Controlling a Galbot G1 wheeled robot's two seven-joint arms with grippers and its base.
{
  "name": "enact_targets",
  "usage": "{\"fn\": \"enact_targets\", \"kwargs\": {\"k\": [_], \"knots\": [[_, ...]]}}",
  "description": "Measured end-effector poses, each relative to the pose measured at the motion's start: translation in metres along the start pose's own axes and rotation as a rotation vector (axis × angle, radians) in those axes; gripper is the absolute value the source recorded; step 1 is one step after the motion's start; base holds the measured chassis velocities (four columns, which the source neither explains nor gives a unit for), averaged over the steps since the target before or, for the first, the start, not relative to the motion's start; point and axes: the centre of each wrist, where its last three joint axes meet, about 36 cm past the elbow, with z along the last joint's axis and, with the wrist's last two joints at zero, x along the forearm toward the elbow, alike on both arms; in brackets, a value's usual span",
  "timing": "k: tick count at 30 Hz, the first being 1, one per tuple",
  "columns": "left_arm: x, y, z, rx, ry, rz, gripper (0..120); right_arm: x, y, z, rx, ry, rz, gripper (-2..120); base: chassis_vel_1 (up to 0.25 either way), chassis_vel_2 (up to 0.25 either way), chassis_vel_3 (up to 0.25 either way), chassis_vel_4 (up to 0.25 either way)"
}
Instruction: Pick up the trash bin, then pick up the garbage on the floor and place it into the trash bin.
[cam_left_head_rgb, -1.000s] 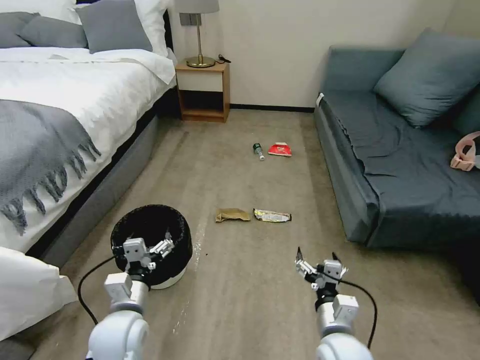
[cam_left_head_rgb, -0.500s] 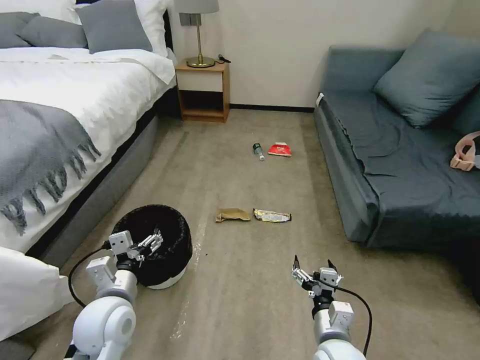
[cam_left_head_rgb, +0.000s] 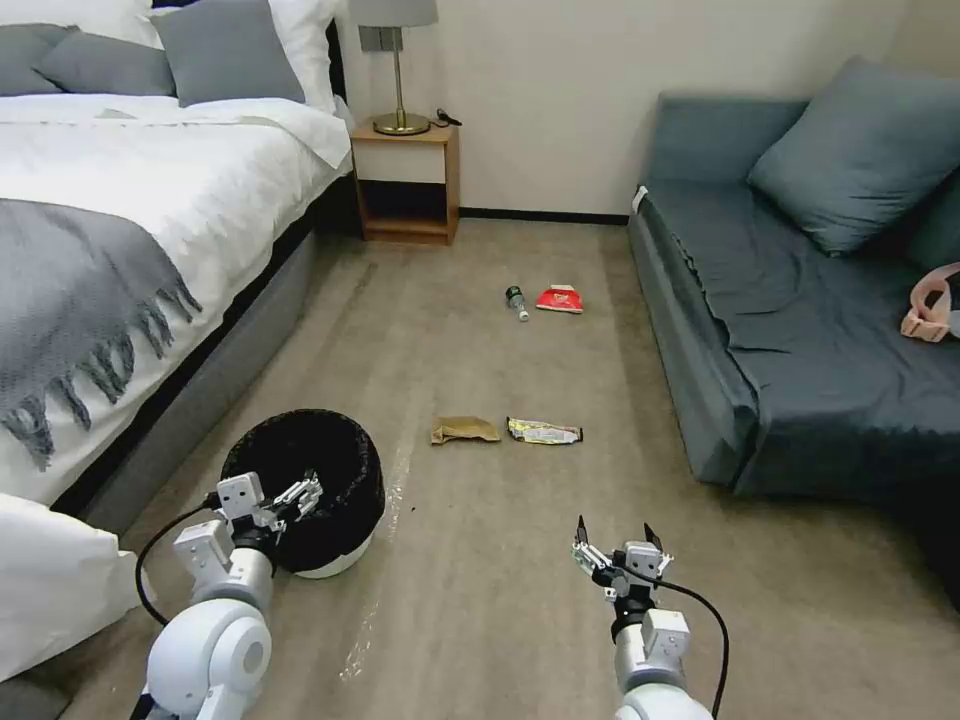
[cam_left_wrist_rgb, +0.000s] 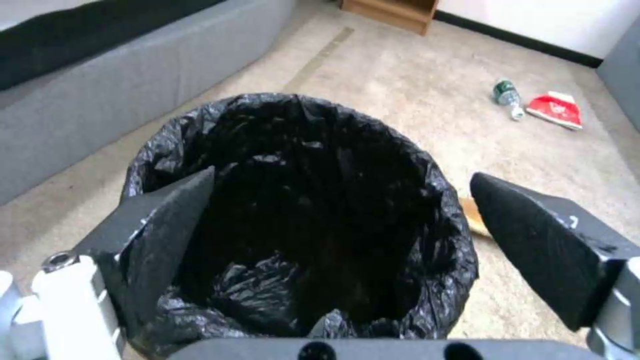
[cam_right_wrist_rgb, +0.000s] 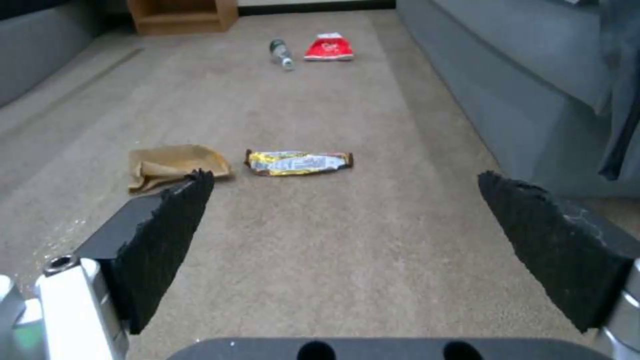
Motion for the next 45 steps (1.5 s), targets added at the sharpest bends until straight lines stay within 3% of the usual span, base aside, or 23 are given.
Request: {"fn": "enact_targets", "kwargs": {"k": [7, 9, 11, 12, 13, 16, 17, 19, 26, 32, 36, 37, 38, 45], "knots": [[-0.002, 0.000, -0.011, -0.003, -0.028, 0.002, 100, -0.003, -0.001, 0.000, -0.002, -0.006, 0.001, 100, 0.000, 0.000, 0.000, 0.000], [-0.001, 0.001, -0.024, 0.022, -0.013, 0.013, 100, -0.004, -0.001, 0.000, -0.004, -0.010, 0.004, 100, 0.000, 0.000, 0.000, 0.000], [-0.001, 0.001, -0.028, 0.033, -0.003, 0.018, 100, -0.004, -0.002, 0.000, -0.004, -0.010, 0.006, 100, 0.000, 0.000, 0.000, 0.000], [-0.003, 0.003, -0.041, 0.053, 0.015, 0.027, 100, -0.005, -0.002, 0.001, -0.003, -0.011, 0.008, 100, 0.000, 0.000, 0.000, 0.000], [-0.003, 0.003, -0.041, 0.053, 0.015, 0.027, 100, -0.005, -0.002, 0.001, -0.003, -0.011, 0.008, 100, 0.000, 0.000, 0.000, 0.000], [-0.013, 0.011, -0.067, 0.065, 0.019, 0.023, 100, -0.006, -0.004, 0.004, 0.005, -0.015, 0.015, 100, 0.000, 0.000, 0.000, 0.000], [-0.013, 0.011, -0.067, 0.065, 0.019, 0.023, 100, -0.006, -0.004, 0.004, 0.005, -0.015, 0.015, 100, 0.000, 0.000, 0.000, 0.000], [-0.022, 0.019, -0.085, 0.069, 0.031, 0.024, 100, -0.007, -0.005, 0.007, 0.010, -0.016, 0.017, 100, 0.000, 0.000, 0.000, 0.000], [-0.049, 0.036, -0.104, 0.055, 0.047, -0.021, 100, -0.008, -0.004, 0.012, 0.012, -0.013, 0.024, 100, 0.000, 0.000, 0.000, 0.000], [-0.074, 0.053, -0.106, 0.045, 0.096, -0.090, 100, -0.010, -0.003, 0.015, 0.010, -0.014, 0.030, 100, 0.000, 0.000, 0.000, 0.000], [-0.074, 0.053, -0.106, 0.045, 0.096, -0.090, 100, -0.010, -0.003, 0.015, 0.010, -0.014, 0.030, 100, 0.000, 0.000, 0.000, 0.000], [-0.092, 0.063, -0.099, 0.046, 0.136, -0.129, 100, -0.011, -0.002, 0.018, 0.008, -0.020, 0.036, 100, 0.000, 0.000, 0.000, 0.000], [-0.099, 0.067, -0.095, 0.049, 0.155, -0.144, 100, -0.011, -0.002, 0.019, 0.008, -0.021, 0.038, 100, 0.000, 0.000, 0.000, 0.000], [-0.122, 0.078, -0.077, 0.066, 0.234, -0.187, 100, -0.010, -0.003, 0.020, 0.007, -0.023, 0.046, 100, 0.000, 0.000, 0.000, 0.000]]}}
